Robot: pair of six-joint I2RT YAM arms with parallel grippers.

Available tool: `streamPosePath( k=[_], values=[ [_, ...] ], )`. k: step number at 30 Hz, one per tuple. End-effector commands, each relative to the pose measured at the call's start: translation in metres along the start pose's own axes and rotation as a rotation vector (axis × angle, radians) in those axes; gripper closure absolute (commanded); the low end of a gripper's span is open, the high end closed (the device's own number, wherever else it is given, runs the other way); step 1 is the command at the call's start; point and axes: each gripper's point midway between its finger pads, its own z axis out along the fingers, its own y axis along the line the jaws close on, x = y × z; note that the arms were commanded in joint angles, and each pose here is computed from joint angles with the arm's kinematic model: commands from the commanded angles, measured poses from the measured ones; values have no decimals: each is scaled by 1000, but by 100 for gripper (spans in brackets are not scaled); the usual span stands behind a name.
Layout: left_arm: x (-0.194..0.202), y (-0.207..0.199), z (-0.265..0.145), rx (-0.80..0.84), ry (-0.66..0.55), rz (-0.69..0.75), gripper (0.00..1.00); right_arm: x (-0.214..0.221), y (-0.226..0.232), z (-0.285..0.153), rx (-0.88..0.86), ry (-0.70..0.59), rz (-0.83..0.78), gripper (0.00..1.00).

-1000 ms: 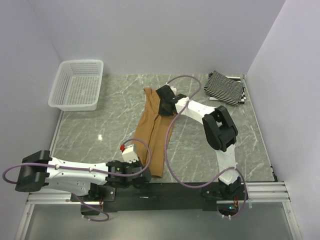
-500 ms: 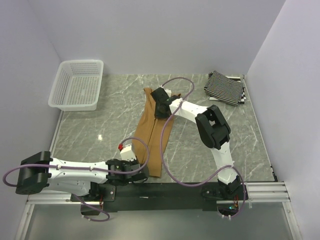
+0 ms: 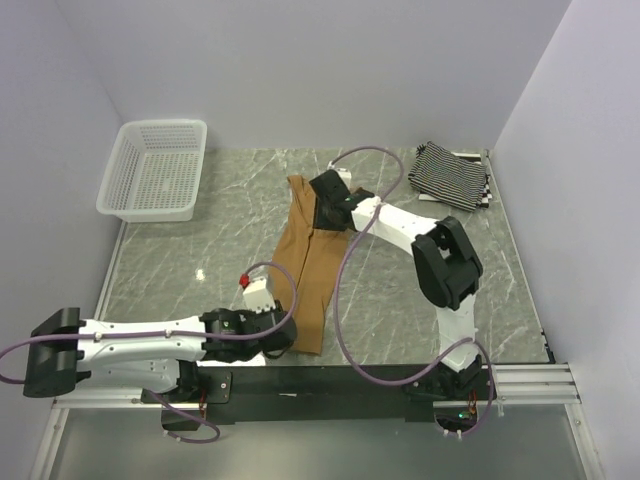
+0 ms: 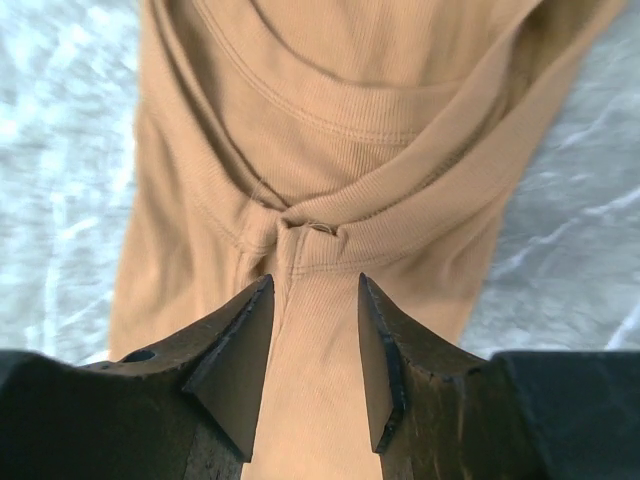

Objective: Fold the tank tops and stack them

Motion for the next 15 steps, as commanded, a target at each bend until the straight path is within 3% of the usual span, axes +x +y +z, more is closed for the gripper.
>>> streamPosePath(
  k=[1,8,10,15],
  values=[
    [-31,-31,-17,80,-59,9,67,-41,-4,-35,-8,-133,57,54],
    [-95,2,-4,-49,-158,-46,65,7,-17,-50,-49,-67,85,55],
    [-103,13,2,-77,-158,-52,60,28,-33,-46,-25,-44,94,55],
    [-93,24,18,-69,-99,-52,60,33,-45,-19,22,-3,79,55]
  ],
)
